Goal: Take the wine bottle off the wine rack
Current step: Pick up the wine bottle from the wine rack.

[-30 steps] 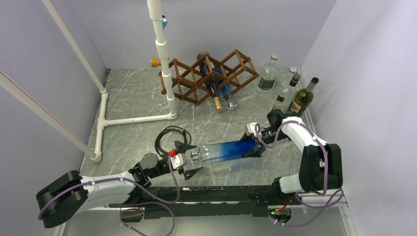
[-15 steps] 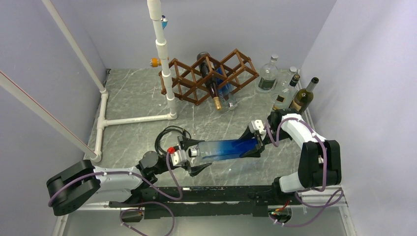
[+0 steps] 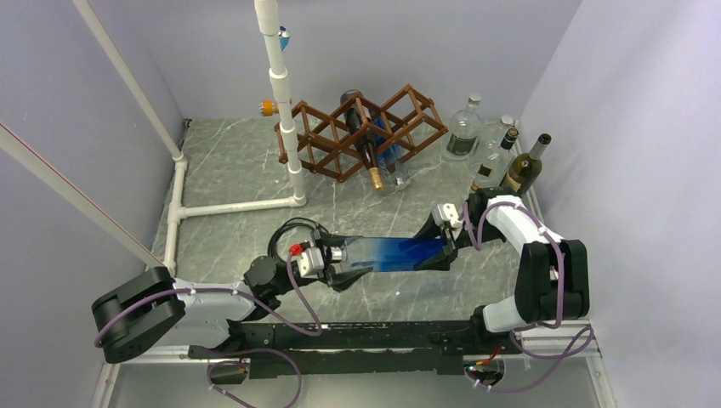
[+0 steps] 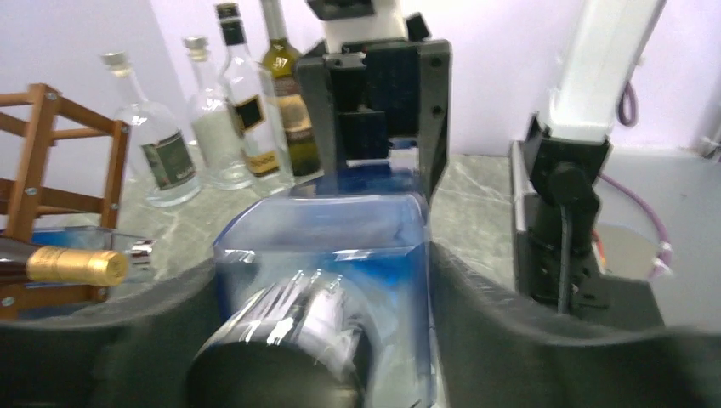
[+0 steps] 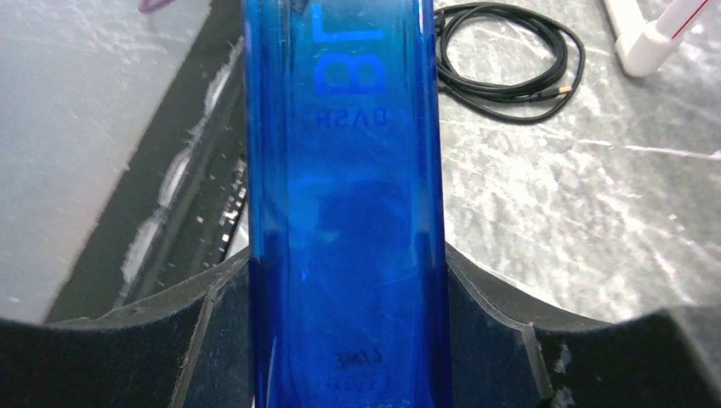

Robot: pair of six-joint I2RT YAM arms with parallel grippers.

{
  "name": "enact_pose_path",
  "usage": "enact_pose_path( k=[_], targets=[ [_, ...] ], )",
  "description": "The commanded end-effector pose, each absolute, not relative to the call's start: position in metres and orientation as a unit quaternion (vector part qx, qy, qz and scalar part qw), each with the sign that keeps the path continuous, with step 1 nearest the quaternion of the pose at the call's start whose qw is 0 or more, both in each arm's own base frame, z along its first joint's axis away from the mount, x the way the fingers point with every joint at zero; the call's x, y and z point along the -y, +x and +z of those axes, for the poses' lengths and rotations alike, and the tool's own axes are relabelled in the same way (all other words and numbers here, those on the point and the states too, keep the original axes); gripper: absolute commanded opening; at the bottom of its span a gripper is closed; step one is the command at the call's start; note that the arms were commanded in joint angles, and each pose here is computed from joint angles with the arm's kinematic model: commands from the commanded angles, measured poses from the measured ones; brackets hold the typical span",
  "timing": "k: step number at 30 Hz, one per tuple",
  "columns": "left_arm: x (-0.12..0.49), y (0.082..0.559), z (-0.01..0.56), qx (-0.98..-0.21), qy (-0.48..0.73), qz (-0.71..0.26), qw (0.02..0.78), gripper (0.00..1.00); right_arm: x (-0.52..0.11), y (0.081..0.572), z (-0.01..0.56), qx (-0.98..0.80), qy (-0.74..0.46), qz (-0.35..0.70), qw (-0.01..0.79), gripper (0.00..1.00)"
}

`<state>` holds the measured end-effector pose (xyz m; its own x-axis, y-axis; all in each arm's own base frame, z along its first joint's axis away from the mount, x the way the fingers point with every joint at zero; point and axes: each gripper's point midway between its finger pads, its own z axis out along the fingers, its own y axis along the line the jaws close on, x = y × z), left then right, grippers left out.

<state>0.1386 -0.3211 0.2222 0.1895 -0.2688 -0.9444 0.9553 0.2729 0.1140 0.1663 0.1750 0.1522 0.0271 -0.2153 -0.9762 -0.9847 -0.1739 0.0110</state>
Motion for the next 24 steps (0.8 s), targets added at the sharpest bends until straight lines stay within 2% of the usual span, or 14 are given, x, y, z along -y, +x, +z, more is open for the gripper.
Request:
enact_pose_path(
  k=[1,4,6,8,13,16,24],
  targets=[
    [0.330,0.132,0.247,-0.412,0.384,-0.490,0.665,0.48,-0.188,0.182,0.193,-0.485,-0.537,0.512,0.464,0.00],
    [0.334,0.135,0.242,-0.429,0.395,-0.481,0.655,0.13,-0.187,0.181,0.186,-0.488,-0.544,0.509,0.454,0.00],
    [0.337,0.138,0.238,-0.443,0.405,-0.471,0.646,0.00,-0.186,0.180,0.180,-0.490,-0.551,0.508,0.446,0.00],
    [0.338,0.140,0.238,-0.448,0.419,-0.456,0.645,0.00,-0.185,0.180,0.176,-0.493,-0.555,0.506,0.440,0.03],
    [0.345,0.148,0.242,-0.472,0.447,-0.428,0.628,0.00,-0.183,0.180,0.168,-0.499,-0.561,0.503,0.428,0.43],
    [0.350,0.154,0.248,-0.486,0.461,-0.415,0.615,0.00,-0.182,0.181,0.163,-0.505,-0.564,0.501,0.419,0.58],
    [0.362,0.165,0.261,-0.513,0.477,-0.407,0.587,0.00,-0.182,0.187,0.153,-0.531,-0.564,0.497,0.392,0.70]
  ],
)
